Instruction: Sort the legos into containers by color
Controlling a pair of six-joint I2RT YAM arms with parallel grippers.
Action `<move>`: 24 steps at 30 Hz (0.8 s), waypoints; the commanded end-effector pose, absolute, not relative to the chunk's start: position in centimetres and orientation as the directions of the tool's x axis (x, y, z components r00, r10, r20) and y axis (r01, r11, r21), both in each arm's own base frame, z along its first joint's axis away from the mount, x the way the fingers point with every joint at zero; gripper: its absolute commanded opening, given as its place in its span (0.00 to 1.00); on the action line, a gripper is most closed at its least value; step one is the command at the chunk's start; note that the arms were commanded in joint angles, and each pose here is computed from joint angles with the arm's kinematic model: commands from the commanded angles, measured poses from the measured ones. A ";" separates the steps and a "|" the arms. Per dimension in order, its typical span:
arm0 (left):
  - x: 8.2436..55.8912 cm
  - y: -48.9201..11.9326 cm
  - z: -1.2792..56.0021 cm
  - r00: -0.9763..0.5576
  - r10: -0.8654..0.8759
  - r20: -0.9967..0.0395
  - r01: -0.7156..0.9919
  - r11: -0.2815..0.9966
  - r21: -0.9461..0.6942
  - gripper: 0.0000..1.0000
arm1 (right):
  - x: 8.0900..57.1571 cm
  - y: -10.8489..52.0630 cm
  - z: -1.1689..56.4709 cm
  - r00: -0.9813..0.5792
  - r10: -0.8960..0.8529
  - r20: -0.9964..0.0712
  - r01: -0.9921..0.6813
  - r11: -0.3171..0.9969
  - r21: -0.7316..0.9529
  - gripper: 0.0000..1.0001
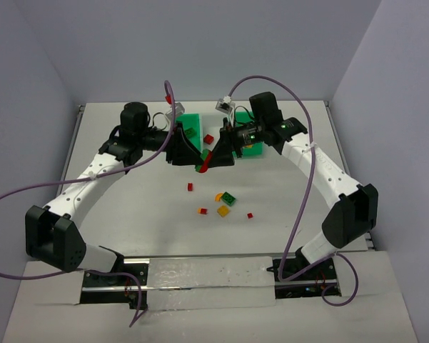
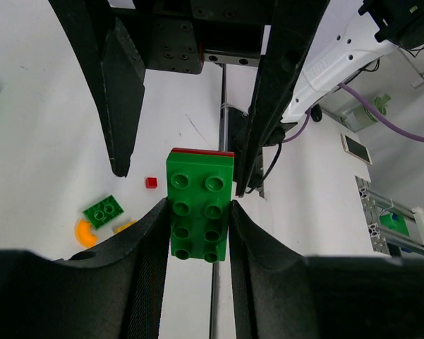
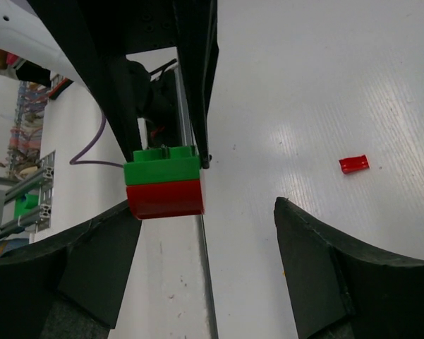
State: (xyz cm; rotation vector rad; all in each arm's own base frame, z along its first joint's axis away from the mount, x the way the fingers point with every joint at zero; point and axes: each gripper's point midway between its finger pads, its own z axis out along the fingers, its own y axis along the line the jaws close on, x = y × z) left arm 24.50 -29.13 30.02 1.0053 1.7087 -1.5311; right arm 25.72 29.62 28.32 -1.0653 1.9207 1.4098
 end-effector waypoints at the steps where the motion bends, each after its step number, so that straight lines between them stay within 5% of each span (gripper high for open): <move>1: 24.2 -29.2 31.3 -0.469 0.115 -0.876 0.881 -0.005 -0.472 0.00 | 25.4 30.4 30.6 -0.508 -0.273 -0.817 -0.858 0.083 0.506 0.79; 10: 24.4 -29.3 31.1 -0.471 0.120 -0.874 0.880 0.000 -0.475 0.00 | 24.9 31.2 30.4 -0.497 -0.294 -0.816 -0.862 0.058 0.504 0.58; 13: 24.4 -29.4 31.0 -0.471 0.121 -0.874 0.880 0.000 -0.475 0.00 | 24.9 31.2 30.2 -0.498 -0.299 -0.814 -0.861 0.057 0.505 0.40; 17: 24.4 -29.2 30.8 -0.467 0.125 -0.875 0.883 0.011 -0.470 0.00 | 25.0 31.2 30.1 -0.496 -0.301 -0.815 -0.862 0.056 0.504 0.00; 24: 26.5 -26.3 30.7 -0.472 0.084 -0.877 0.880 0.093 -0.465 0.00 | 24.6 30.2 28.7 -0.485 -0.332 -0.809 -0.869 0.084 0.487 0.00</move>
